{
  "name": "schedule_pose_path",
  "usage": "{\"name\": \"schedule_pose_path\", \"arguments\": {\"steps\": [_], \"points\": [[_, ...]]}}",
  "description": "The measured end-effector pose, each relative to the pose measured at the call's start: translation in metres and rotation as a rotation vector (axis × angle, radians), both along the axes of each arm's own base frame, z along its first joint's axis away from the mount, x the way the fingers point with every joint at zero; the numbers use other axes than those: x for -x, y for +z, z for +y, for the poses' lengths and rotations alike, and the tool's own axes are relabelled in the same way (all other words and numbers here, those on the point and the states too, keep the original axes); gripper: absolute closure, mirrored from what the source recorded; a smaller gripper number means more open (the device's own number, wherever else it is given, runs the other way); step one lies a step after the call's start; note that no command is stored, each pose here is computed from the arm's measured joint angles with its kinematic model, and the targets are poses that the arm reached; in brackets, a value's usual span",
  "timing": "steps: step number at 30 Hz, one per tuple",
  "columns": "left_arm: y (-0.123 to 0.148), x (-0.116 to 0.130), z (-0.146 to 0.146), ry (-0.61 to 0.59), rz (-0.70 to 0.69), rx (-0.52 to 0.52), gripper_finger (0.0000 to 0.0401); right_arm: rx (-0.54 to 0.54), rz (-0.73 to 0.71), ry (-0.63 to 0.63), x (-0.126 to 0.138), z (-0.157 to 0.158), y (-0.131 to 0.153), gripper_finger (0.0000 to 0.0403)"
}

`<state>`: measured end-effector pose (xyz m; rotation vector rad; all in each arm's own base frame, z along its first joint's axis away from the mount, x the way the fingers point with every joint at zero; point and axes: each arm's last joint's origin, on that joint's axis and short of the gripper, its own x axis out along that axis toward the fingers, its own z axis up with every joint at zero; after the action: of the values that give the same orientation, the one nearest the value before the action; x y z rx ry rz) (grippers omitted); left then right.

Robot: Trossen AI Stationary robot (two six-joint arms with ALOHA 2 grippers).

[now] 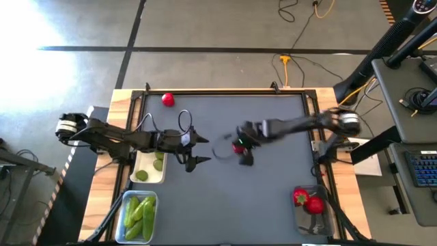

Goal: Sort produce into baskets
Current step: Put the red tomato into the black bin

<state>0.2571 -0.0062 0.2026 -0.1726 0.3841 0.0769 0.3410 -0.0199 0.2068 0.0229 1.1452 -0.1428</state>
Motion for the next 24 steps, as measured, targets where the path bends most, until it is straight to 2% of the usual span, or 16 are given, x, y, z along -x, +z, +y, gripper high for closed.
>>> {"name": "schedule_pose_path", "arguments": {"steps": [5, 10, 14, 18, 24], "points": [[-0.003, 0.002, -0.005, -0.024, -0.016, -0.008, 0.0035, -0.157, 0.0, -0.077, 0.046, 0.084, 0.046, 0.013], [0.002, 0.0, -0.006, -0.03, -0.042, -0.02, 0.0035, -0.356, 0.022, -0.279, 0.102, 0.151, 0.073, 0.013], [0.006, -0.003, -0.006, -0.025, -0.059, -0.006, 0.0035, -0.436, 0.072, -0.458, 0.145, 0.192, 0.076, 0.013], [0.006, -0.003, -0.005, -0.027, -0.058, -0.016, 0.0035, -0.477, 0.146, -0.652, 0.178, 0.22, 0.071, 0.013], [0.007, -0.003, -0.005, -0.036, -0.062, -0.041, 0.0035, -0.53, 0.199, -0.823, 0.204, 0.247, 0.062, 0.013]]}}
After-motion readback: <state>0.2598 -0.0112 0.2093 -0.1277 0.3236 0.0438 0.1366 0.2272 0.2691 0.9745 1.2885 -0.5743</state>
